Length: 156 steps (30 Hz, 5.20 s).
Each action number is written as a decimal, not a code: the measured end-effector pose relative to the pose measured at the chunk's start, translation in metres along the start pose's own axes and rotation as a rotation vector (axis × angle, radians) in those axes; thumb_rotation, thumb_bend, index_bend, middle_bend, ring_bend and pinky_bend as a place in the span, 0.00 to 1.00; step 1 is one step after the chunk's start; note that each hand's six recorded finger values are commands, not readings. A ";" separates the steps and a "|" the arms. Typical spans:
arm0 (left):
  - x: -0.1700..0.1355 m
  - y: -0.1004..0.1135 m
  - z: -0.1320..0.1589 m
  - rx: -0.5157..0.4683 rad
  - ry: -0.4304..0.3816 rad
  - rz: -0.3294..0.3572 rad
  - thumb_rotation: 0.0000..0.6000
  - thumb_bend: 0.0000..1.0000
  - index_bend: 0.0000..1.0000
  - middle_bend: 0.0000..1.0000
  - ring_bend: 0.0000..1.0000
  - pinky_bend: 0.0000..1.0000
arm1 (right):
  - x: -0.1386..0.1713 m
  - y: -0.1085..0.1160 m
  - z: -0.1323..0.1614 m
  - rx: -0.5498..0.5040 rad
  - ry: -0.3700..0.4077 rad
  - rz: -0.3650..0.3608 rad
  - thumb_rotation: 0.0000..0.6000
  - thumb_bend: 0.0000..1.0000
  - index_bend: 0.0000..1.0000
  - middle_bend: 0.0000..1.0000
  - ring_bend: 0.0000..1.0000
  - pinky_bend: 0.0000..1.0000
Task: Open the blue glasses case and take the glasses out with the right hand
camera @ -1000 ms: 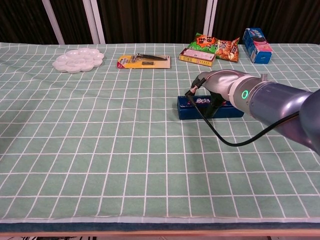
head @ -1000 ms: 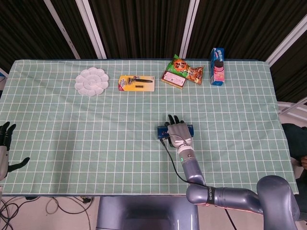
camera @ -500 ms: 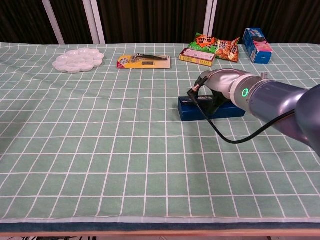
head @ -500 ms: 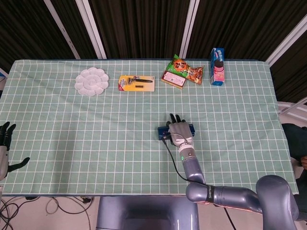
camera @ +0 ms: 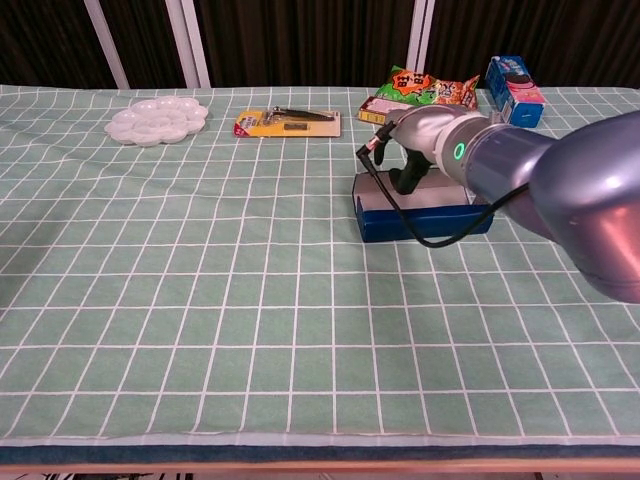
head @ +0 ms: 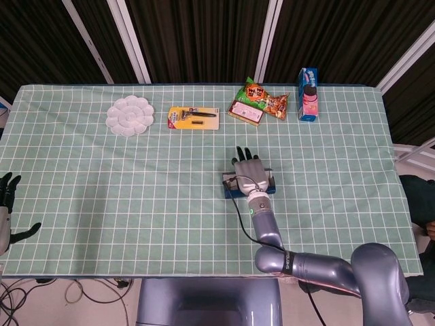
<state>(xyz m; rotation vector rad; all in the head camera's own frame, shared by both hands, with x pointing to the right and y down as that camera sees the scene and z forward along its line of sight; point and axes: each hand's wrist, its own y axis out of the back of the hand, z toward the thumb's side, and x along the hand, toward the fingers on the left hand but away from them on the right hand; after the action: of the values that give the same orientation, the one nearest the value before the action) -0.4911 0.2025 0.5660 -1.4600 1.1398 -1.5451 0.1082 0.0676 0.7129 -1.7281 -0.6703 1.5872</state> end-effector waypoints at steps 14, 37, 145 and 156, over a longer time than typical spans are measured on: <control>-0.001 0.000 0.001 -0.002 -0.009 -0.002 1.00 0.02 0.00 0.00 0.00 0.00 | 0.024 0.019 0.011 -0.037 0.052 -0.016 1.00 0.49 0.13 0.12 0.12 0.28; 0.000 -0.001 0.003 -0.006 -0.013 -0.007 1.00 0.02 0.00 0.00 0.00 0.00 | 0.077 -0.019 -0.014 -0.044 0.030 0.154 1.00 0.47 0.13 0.91 0.96 0.90; 0.000 0.003 -0.003 -0.042 0.034 -0.002 1.00 0.02 0.00 0.00 0.00 0.00 | 0.088 -0.020 -0.117 0.137 -0.307 0.203 1.00 0.43 0.14 0.92 0.97 0.90; -0.001 0.004 -0.004 0.007 0.020 0.026 1.00 0.02 0.00 0.00 0.00 0.00 | 0.083 0.017 -0.109 0.026 -0.231 0.059 1.00 0.29 0.30 0.97 1.00 0.94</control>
<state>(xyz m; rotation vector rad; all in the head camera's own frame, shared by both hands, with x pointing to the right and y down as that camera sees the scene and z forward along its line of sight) -0.4948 0.2020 0.5618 -1.4225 1.1590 -1.5482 0.2249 0.1047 0.6484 -1.5729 -0.7111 1.8473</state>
